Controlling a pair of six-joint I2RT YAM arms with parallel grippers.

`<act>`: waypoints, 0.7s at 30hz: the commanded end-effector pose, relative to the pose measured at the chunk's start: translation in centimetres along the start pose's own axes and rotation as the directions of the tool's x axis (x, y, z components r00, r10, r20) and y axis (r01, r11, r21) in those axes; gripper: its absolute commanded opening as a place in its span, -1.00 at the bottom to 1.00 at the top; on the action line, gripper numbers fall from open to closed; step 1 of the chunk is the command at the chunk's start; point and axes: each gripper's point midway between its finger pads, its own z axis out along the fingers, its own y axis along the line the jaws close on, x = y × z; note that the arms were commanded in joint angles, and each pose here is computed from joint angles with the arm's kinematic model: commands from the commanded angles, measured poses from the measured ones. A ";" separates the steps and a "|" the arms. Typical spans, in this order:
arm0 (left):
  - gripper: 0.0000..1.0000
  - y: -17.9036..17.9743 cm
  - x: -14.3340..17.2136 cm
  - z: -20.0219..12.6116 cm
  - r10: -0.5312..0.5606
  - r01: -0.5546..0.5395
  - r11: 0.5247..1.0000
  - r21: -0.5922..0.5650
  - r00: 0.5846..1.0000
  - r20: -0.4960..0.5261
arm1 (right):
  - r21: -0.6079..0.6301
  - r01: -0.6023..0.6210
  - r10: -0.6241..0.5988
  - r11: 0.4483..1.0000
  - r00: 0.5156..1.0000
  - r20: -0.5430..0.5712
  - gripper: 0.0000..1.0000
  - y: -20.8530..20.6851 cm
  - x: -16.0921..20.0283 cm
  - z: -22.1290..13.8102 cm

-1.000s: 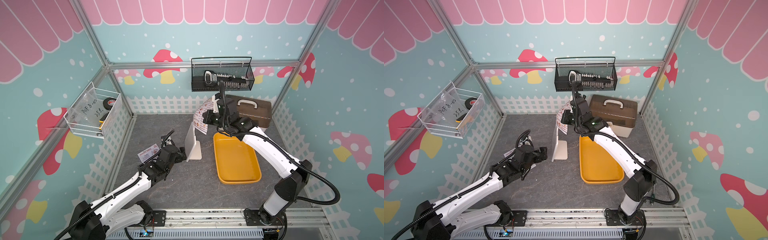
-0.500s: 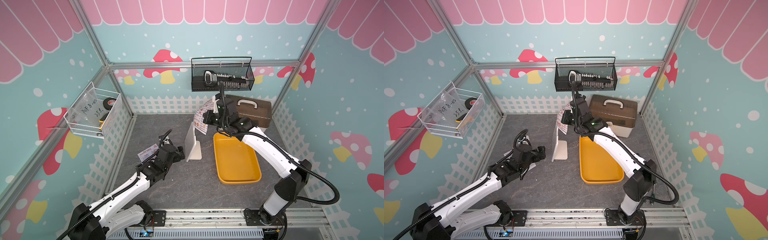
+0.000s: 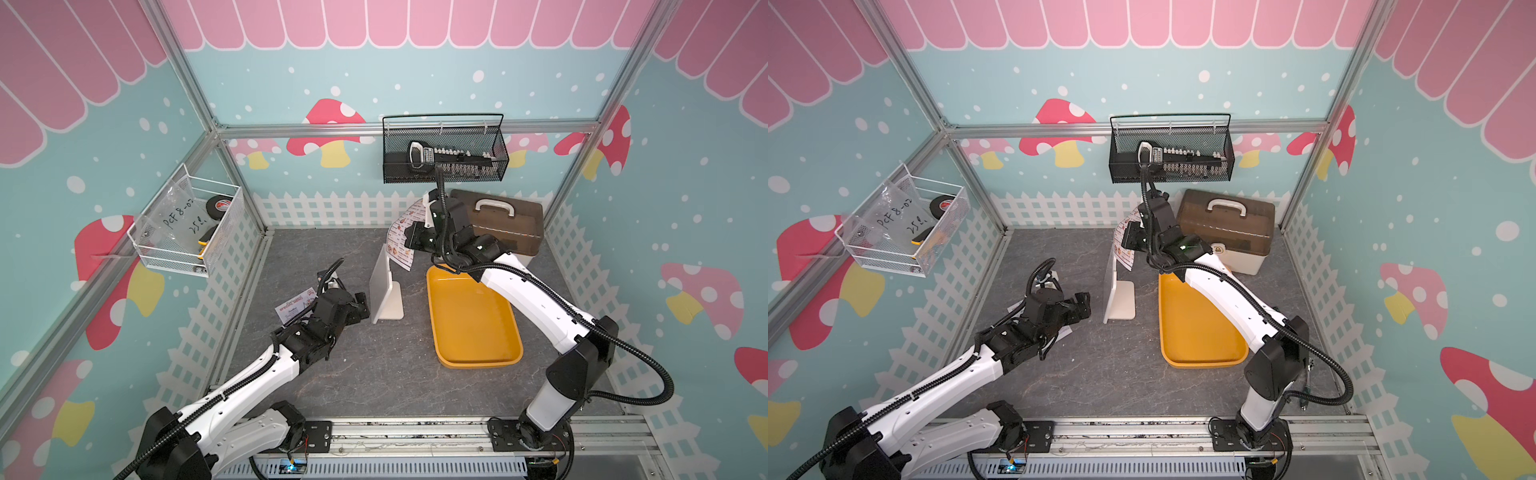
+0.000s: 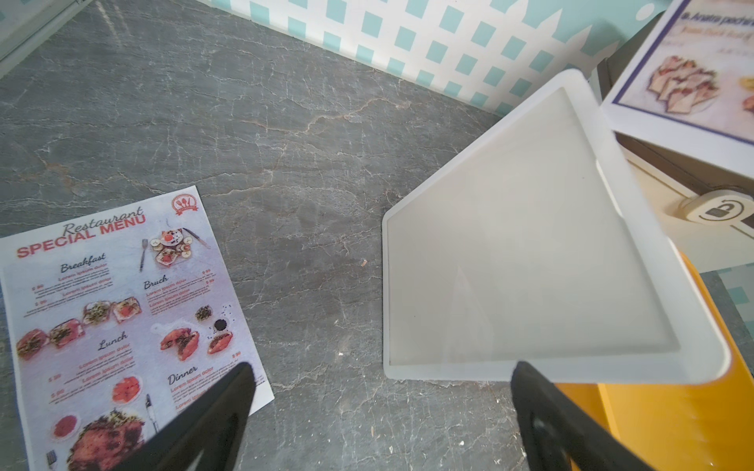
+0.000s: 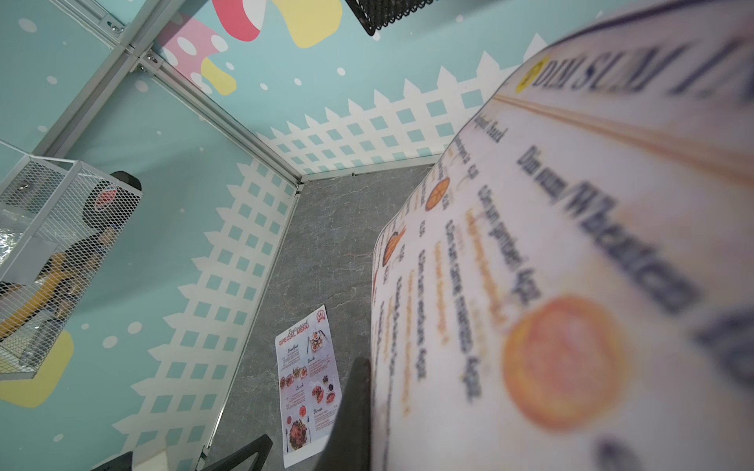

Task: Replace the menus in the menu holders
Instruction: Insert the menu into the menu holder.

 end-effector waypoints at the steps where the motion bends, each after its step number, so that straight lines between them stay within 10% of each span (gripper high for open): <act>1: 0.97 0.6 -0.2 -0.4 0.003 -0.003 1.000 -0.015 1.000 0.006 | 0.012 -0.016 0.016 1.000 1.000 -0.010 -1.00 -0.3 0.8 1.0; 21: 0.97 -0.1 -2.0 -0.3 -0.007 0.008 1.000 -0.019 0.999 0.048 | 0.087 -0.057 0.053 0.995 0.998 0.044 -1.00 -0.7 1.5 1.5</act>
